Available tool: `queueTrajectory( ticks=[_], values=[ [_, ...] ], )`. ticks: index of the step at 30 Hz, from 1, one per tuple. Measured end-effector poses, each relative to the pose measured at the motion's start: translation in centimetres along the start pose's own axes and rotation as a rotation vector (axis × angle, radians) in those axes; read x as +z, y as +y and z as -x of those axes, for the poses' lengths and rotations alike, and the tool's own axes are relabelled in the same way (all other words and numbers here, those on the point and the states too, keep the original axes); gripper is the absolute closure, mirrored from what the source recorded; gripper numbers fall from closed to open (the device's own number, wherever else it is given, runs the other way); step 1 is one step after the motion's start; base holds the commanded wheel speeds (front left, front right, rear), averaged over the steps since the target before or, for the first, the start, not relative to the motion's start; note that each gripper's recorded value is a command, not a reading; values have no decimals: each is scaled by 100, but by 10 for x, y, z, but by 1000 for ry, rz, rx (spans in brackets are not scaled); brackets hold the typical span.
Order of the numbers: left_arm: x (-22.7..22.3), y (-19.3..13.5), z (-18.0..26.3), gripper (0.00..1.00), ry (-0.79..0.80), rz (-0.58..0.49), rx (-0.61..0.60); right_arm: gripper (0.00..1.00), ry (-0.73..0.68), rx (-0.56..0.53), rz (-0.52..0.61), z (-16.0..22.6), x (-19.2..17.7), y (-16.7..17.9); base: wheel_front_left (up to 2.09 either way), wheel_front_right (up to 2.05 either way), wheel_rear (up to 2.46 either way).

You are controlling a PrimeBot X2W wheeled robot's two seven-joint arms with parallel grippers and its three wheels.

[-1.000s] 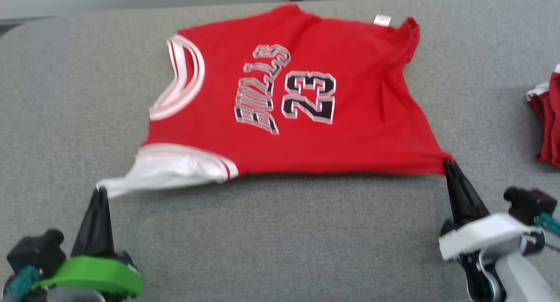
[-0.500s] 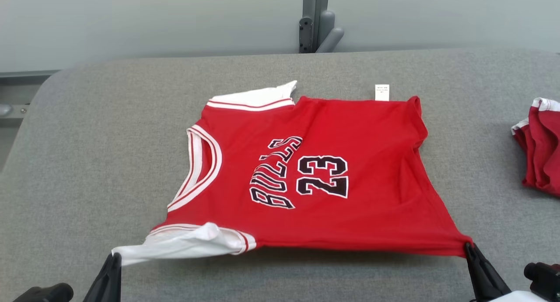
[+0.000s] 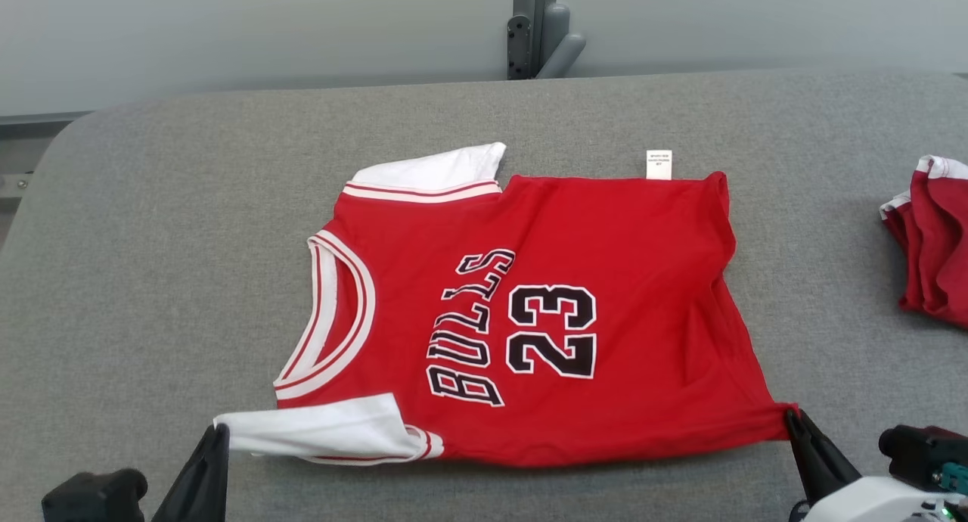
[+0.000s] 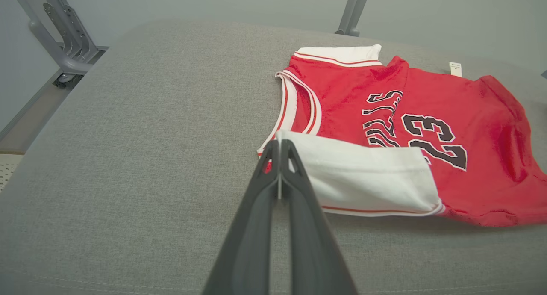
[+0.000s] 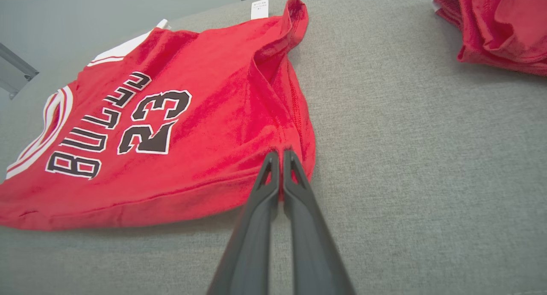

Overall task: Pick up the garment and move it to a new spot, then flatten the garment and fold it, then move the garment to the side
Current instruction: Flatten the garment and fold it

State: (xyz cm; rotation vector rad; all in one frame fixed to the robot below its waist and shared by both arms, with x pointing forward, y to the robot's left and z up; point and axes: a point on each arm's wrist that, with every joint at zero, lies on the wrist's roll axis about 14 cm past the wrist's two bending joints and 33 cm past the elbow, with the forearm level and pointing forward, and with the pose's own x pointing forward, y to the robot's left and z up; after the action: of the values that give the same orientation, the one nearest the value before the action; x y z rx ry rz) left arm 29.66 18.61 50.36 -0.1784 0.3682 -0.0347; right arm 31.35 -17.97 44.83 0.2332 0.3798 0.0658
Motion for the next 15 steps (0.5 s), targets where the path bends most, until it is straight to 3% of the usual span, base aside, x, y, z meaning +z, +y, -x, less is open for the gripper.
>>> queueTrajectory(
  ticks=[10, 15],
  values=[
    [11, -17, -63, 100, -41, -32, -108, 100, -53, 25, 32, -45, 29, 4, 0, 0, 0],
    [2, -24, -104, 100, -39, -12, -141, 100, -19, -7, 21, -72, 19, -9, 0, 0, 0]
  ],
)
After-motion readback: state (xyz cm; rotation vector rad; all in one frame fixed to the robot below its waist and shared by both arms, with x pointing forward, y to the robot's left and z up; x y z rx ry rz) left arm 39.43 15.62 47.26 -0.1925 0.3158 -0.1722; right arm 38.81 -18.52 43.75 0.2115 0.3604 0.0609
